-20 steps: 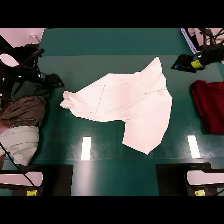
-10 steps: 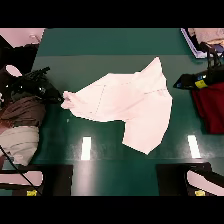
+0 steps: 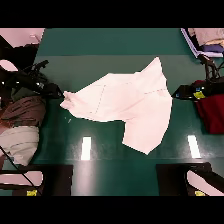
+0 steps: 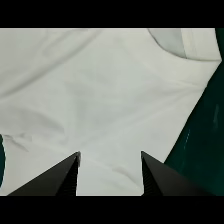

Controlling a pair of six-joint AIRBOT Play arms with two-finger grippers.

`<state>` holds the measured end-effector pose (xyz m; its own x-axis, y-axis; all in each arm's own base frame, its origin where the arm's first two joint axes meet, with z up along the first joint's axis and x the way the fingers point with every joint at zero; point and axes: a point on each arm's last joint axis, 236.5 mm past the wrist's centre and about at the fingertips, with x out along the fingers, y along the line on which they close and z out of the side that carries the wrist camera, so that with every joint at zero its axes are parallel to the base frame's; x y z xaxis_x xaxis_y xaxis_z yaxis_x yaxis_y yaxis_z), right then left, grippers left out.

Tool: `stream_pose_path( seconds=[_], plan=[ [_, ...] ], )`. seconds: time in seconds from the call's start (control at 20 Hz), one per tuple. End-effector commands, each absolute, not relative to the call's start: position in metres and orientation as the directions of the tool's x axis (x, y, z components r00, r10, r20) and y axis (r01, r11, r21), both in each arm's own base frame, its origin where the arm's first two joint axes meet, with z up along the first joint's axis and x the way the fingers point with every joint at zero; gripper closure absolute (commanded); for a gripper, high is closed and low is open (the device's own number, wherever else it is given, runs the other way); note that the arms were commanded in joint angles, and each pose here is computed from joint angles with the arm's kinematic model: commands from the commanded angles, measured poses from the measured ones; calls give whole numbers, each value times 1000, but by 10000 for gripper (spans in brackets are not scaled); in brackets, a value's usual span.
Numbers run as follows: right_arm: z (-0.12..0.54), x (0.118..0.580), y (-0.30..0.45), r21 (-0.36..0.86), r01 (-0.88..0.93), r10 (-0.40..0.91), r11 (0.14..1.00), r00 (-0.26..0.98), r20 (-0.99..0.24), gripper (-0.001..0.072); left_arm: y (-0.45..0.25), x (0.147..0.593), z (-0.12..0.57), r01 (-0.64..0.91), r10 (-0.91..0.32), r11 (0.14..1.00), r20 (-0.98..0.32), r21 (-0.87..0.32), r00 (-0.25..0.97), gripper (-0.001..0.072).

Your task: Fold the shirts.

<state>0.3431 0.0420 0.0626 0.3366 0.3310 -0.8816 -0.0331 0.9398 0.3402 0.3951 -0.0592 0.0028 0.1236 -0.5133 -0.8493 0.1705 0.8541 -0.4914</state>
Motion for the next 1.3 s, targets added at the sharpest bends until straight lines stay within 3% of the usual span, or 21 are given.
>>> stream_pose_path(
  seconds=[0.0,0.25,0.5,0.55,0.6,0.8,1.1,1.25],
  plan=[
    [62,342,42,341,-32,331,939,337,-881,274,-59,387,9,185,-515,850,-853,-494,90,206],
    [62,342,42,341,-32,332,939,336,-882,274,-75,370,-35,170,-507,853,-860,-493,49,206],
    [59,332,43,342,-32,336,939,295,-894,274,-83,384,-44,149,-482,873,-869,-465,109,236],
    [57,326,43,340,-32,336,940,271,-902,274,-81,379,-45,150,-474,876,-876,-459,89,540],
    [56,321,44,344,-33,341,938,250,-906,274,-77,372,-48,164,-457,882,-887,-443,62,687],
    [30,286,49,362,15,355,932,158,-921,274,-66,349,-42,199,-410,890,-911,-409,-40,686],
    [-36,225,33,380,267,368,886,98,-925,244,-66,355,-4,241,-405,894,-912,-379,67,686],
    [-63,224,42,464,332,450,821,123,-885,244,-75,356,1,236,-443,879,-893,-415,76,685]
  ],
)
